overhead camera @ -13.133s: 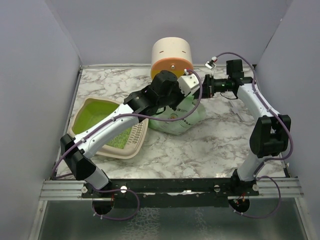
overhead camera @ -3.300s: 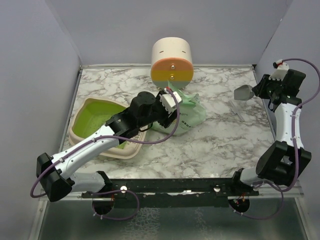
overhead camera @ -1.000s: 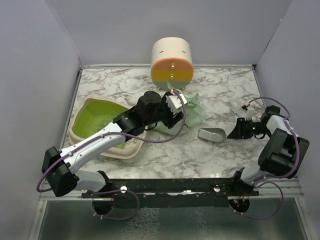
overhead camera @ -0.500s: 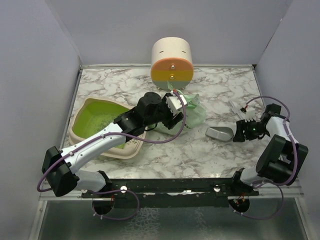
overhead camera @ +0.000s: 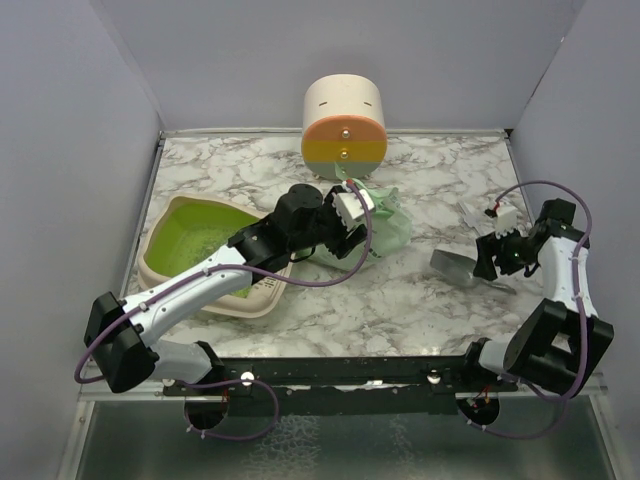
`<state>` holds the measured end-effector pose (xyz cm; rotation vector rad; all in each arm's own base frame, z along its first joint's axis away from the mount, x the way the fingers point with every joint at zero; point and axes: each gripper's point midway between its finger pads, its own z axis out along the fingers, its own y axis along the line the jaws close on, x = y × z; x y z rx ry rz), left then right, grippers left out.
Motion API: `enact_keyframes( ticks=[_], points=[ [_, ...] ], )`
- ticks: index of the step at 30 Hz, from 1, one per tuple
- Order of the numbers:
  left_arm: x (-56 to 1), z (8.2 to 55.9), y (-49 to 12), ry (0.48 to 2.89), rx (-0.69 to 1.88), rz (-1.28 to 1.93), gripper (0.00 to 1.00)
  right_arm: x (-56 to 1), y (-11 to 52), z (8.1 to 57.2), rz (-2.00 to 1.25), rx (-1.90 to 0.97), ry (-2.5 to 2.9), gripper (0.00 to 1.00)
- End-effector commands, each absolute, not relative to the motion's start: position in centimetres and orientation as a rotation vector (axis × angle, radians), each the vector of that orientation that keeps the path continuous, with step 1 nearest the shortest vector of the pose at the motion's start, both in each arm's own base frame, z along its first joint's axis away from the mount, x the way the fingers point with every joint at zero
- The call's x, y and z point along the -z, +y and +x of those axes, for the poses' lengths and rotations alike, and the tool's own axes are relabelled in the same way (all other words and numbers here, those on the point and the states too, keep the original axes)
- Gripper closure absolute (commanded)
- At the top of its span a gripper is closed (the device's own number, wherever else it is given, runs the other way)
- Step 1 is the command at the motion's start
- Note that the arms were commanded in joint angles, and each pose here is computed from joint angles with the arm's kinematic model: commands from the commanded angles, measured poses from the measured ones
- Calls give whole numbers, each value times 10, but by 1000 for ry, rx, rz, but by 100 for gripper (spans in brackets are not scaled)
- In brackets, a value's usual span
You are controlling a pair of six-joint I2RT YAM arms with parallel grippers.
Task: Fill the litter box with clean litter
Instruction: Place the spatula at the center of the board.
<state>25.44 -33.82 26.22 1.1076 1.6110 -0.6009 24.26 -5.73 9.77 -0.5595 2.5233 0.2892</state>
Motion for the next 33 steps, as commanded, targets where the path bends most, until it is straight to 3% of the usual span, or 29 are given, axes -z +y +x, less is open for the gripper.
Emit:
enact_keyframes(
  ticks=[1,9,19,24,27,33],
  points=[
    [-266,250,-348,1584,657,1117,38,-96,-61,230,-604,-250,2552,33],
    [-264,249,-350,1590,669,1119,38,-110,-54,237,-585,-255,2479,33],
    [-258,260,-349,1605,617,1092,40,-187,-15,273,-562,-502,2184,33],
    [-256,270,-347,1641,570,1063,69,-216,-1,289,-662,-595,2026,33],
    [-261,275,-345,1645,545,1041,97,-226,-1,297,-727,-560,1949,31],
    [-274,280,-327,1645,466,980,100,-231,3,312,-833,-460,1898,30]
  ],
)
